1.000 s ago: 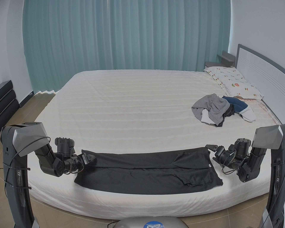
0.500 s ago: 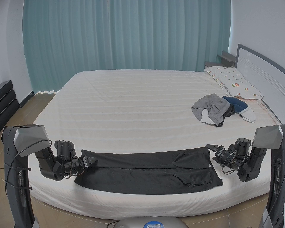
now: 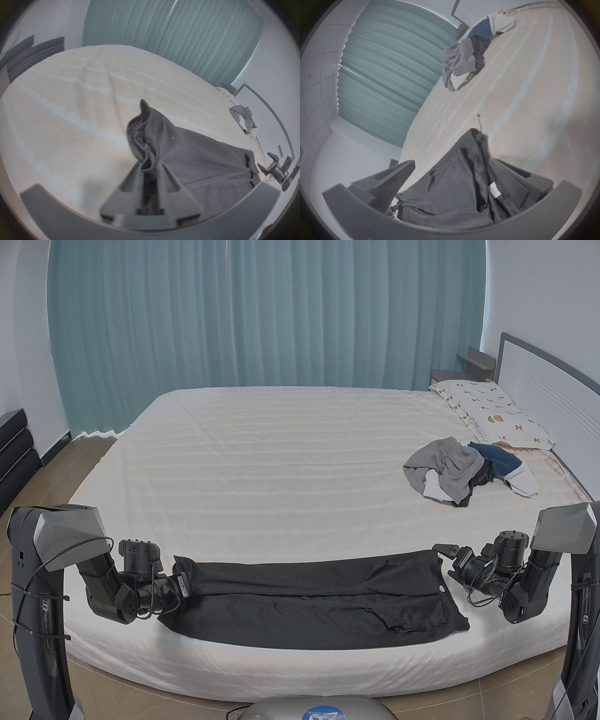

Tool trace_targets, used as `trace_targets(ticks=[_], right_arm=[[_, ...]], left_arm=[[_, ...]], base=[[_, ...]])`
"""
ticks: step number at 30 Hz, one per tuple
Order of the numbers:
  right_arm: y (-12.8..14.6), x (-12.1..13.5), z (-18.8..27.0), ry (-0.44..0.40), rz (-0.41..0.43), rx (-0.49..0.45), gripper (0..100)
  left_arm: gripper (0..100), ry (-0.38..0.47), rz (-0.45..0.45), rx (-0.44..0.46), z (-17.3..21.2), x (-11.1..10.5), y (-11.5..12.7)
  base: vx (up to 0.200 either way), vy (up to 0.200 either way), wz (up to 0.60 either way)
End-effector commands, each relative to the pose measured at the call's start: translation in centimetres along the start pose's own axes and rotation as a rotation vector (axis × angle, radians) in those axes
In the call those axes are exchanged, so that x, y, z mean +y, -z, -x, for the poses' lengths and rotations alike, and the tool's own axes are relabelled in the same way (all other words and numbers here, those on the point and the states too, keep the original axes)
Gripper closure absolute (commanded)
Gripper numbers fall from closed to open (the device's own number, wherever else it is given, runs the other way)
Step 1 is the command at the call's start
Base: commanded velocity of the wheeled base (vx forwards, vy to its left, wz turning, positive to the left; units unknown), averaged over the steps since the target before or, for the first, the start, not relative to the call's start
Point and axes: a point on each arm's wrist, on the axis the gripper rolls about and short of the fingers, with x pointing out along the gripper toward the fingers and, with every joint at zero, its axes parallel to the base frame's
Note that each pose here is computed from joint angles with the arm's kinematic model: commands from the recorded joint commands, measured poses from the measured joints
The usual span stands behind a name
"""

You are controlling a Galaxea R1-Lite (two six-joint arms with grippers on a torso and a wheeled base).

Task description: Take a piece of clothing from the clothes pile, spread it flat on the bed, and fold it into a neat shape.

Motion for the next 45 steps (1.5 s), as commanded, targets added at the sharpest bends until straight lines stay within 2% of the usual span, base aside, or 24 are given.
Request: trace_targets(ticks=[1, 11, 20, 26, 30, 37, 40, 45], right_arm=[[-0.1, 0.0, 0.1, -0.001, 0.000, -0.003, 0], [-0.4, -0.2, 0.2, 0.003, -0.003, -0.013, 0], [-0.5, -0.2, 0.2, 0.003, -0.004, -0.016, 0], [-0.5, -0.2, 0.2, 0.003, -0.004, -0.016, 0], [-0.5, -0.2, 0.2, 0.003, -0.004, -0.016, 0], [-0.5, -0.2, 0.2, 0.002, -0.003, -0.015, 0], [-0.5, -0.2, 0.2, 0.002, -0.003, -0.015, 0], [-0.5, -0.2, 0.2, 0.002, -0.003, -0.015, 0]], left_arm=[[100, -0.006, 0.008, -0.007, 0.2, 0.2, -0.1], [100, -0.004, 0.060, -0.076, 2.1, 0.7, -2.4], [100, -0.008, 0.070, -0.074, 2.2, 1.0, -2.5], [100, -0.007, 0.068, -0.068, 2.1, 0.9, -2.3], [100, -0.005, 0.069, -0.072, 2.1, 0.9, -2.4], [100, 0.043, 0.203, -0.119, 1.8, -0.5, -3.6], [100, 0.053, 0.209, -0.122, 1.7, -0.7, -3.7], [100, 0.085, 0.210, -0.105, 1.8, -2.5, -3.1]], base=[[0.000, 0.000, 0.00], [0.000, 0.000, 0.00], [0.000, 0.000, 0.00], [-0.200, 0.000, 0.00], [0.000, 0.000, 0.00], [0.000, 0.000, 0.00], [0.000, 0.000, 0.00], [0.000, -0.160, 0.00]])
